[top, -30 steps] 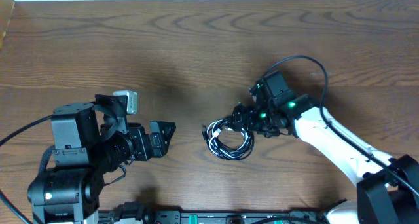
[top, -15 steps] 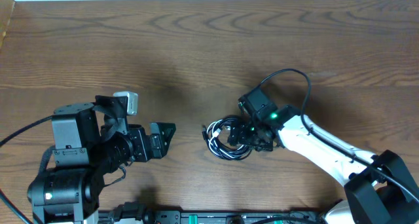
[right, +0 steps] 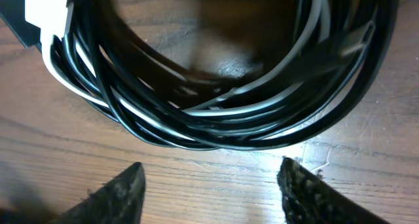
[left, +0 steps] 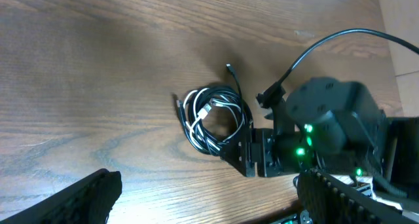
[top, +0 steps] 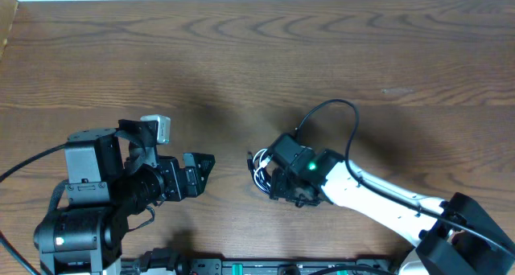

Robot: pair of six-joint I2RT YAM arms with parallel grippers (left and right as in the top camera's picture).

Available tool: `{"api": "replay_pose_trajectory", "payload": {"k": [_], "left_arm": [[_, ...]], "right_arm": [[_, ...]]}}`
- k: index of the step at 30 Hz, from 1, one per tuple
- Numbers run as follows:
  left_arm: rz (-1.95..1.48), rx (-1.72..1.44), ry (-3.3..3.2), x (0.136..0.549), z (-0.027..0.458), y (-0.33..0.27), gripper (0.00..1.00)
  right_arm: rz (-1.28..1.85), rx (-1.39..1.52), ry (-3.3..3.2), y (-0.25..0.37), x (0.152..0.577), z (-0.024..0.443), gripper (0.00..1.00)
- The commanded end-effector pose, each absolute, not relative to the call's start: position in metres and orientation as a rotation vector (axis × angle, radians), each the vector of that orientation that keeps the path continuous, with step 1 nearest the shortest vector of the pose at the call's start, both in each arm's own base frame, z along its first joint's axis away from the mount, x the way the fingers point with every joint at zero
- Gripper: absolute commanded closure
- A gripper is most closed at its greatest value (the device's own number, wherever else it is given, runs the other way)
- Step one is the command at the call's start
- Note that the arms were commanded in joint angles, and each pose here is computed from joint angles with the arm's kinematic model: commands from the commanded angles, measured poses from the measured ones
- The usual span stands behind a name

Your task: Untangle cables

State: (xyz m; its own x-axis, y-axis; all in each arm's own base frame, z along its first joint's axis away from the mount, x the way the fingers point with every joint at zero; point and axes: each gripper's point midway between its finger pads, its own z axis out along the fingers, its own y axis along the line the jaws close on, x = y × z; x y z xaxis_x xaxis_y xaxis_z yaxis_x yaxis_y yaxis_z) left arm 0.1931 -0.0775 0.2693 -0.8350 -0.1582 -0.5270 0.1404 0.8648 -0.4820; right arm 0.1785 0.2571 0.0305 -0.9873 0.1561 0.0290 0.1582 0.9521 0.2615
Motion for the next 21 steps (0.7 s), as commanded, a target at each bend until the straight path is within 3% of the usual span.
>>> {"api": "replay_pose_trajectory", "payload": {"k": [1,9,16,18,19,21], "left_arm": [[-0.704,0.012,2.450,0.193,0.275,-0.080,0.09],[-0.705,0.011,2.451,0.192,0.274,-0.080,0.09],[-0.706,0.009,2.456,0.191,0.274,-0.080,0.08],[-0.706,0.009,2.457,0.191,0.274,-0.080,0.08],[-0.706,0.009,2.457,0.191,0.274,-0.080,0.09],[-0.706,0.009,2.457,0.191,0.273,-0.080,0.08]], "right_arm": [[-0.311,-0.301,-3.183,0.249,0.182,0.025,0.43],[-0.121,-0.425,-3.361,0.225,0.204,0.023,0.40],[-0.205,-0.591,-3.385,0.225,0.211,0.009,0.49],[-0.224,-0.602,-3.387,0.226,0.211,0.007,0.55],[-0.229,-0.603,-3.388,0.226,0.212,0.006,0.64],[-0.229,-0.602,-3.388,0.226,0.212,0.006,0.94]]}}
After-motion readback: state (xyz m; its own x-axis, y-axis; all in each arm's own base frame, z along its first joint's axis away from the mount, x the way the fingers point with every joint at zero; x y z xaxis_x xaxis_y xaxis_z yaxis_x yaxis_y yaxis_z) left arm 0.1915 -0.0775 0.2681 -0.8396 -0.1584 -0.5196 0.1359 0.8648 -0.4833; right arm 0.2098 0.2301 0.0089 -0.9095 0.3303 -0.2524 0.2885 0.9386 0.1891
